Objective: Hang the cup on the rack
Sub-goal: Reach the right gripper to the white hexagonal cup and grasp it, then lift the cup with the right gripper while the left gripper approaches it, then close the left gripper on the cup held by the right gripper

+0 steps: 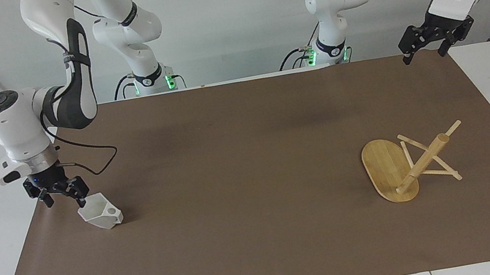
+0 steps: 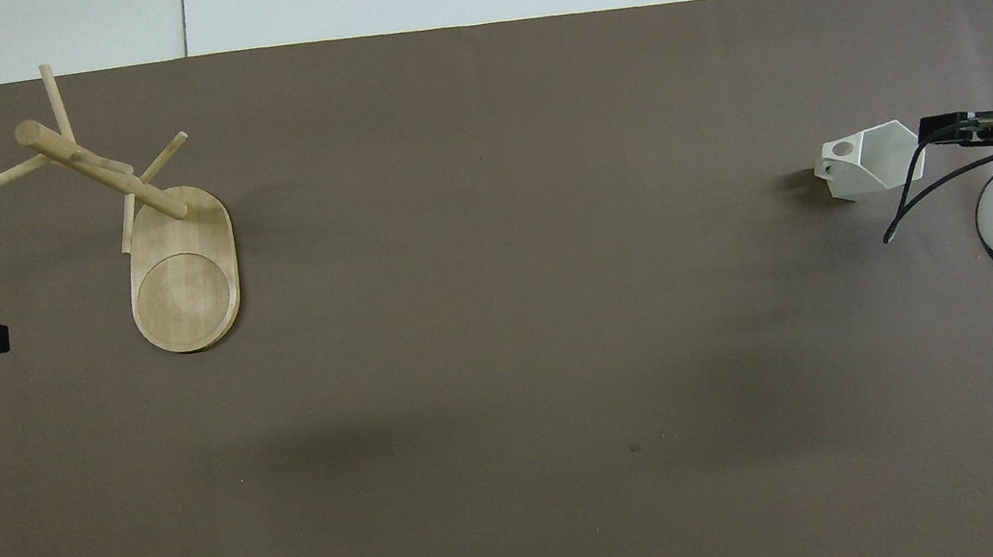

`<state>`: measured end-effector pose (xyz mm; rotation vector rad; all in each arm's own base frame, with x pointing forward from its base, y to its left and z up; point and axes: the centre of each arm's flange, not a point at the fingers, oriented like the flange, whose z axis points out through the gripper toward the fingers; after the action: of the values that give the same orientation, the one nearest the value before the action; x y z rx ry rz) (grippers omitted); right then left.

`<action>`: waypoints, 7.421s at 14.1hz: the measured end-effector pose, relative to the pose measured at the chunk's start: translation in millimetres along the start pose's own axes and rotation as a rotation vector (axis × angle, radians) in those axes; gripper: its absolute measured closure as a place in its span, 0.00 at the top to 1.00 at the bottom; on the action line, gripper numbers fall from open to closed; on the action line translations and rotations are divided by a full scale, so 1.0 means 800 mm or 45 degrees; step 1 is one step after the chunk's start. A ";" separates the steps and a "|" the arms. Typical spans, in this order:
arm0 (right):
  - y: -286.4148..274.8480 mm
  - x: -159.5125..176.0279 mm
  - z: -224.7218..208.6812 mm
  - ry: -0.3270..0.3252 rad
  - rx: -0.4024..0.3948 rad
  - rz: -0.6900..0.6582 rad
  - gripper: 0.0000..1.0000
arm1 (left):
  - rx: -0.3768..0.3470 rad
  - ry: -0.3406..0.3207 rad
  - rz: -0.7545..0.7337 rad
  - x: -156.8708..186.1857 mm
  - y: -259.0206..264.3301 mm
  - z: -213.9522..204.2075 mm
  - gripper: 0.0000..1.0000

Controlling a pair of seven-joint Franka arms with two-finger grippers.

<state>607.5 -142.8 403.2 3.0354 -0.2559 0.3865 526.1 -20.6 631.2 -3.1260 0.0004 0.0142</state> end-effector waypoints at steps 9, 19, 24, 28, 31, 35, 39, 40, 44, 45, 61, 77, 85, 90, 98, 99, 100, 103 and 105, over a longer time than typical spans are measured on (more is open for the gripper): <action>-0.002 -0.009 0.044 -0.054 -0.007 -0.005 1.00 | 0.000 0.000 0.000 0.000 0.000 0.000 1.00; -0.003 -0.013 0.054 -0.052 -0.008 -0.006 0.87 | 0.000 0.000 0.000 0.000 0.000 0.000 1.00; -0.003 -0.013 0.054 -0.053 -0.008 -0.006 0.29 | 0.000 0.000 0.000 0.000 0.000 0.000 1.00; -0.006 -0.010 0.048 -0.041 0.000 -0.003 0.06 | 0.000 0.000 0.000 0.000 0.000 0.000 1.00; -0.006 -0.010 0.047 -0.041 0.001 -0.003 0.06 | 0.000 0.000 0.000 0.000 0.000 0.000 1.00; -0.006 -0.010 0.046 -0.056 0.002 -0.003 0.06 | 0.000 0.000 0.000 0.000 0.000 0.000 1.00; -0.009 -0.011 0.041 -0.108 0.008 -0.007 0.05 | 0.000 0.000 0.000 0.000 0.000 0.000 1.00; -0.011 -0.010 0.038 -0.114 0.010 -0.010 0.05 | 0.000 0.000 0.000 0.000 0.000 0.000 1.00; -0.015 -0.012 0.019 -0.154 0.022 -0.015 0.05 | 0.000 0.000 0.000 0.000 0.000 0.000 1.00; -0.019 -0.013 0.013 -0.163 0.028 -0.023 0.05 | 0.000 0.000 0.000 0.000 0.000 0.000 1.00; -0.165 -0.022 -0.237 -0.195 0.478 -0.107 0.05 | -0.132 -0.442 -0.443 -0.087 0.088 0.030 1.00; -0.393 -0.080 -0.315 -0.234 0.860 -0.229 0.05 | -0.996 -0.927 -1.939 -0.074 0.156 0.070 1.00; -0.466 -0.108 -0.337 -0.239 0.952 -0.066 0.05 | -1.090 -1.051 -1.993 -0.068 0.194 0.090 1.00; -0.492 -0.121 -0.333 -0.269 1.045 -0.008 0.05 | -1.129 -1.040 -1.981 -0.071 0.224 0.084 1.00; -0.506 -0.126 -0.332 -0.285 1.087 0.051 0.05 | -1.123 -1.061 -1.977 -0.073 0.237 0.077 1.00; -0.506 -0.126 -0.331 -0.285 1.087 0.051 0.05 | -1.122 -1.064 -1.981 -0.072 0.238 0.077 1.00; -0.506 -0.126 -0.331 -0.285 1.087 0.051 0.05 | -1.122 -1.066 -1.983 -0.071 0.238 0.076 1.00; -0.506 -0.126 -0.331 -0.285 1.087 0.051 0.05 | -1.128 -1.057 -1.986 -0.070 0.242 0.076 1.00; -0.506 -0.126 -0.331 -0.285 1.087 0.051 0.05 | -1.133 -1.049 -1.988 -0.071 0.246 0.075 1.00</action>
<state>517.2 295.4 613.7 3.9287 -0.1982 0.1785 468.8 -216.7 568.5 -2.3116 -2.7826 1.4478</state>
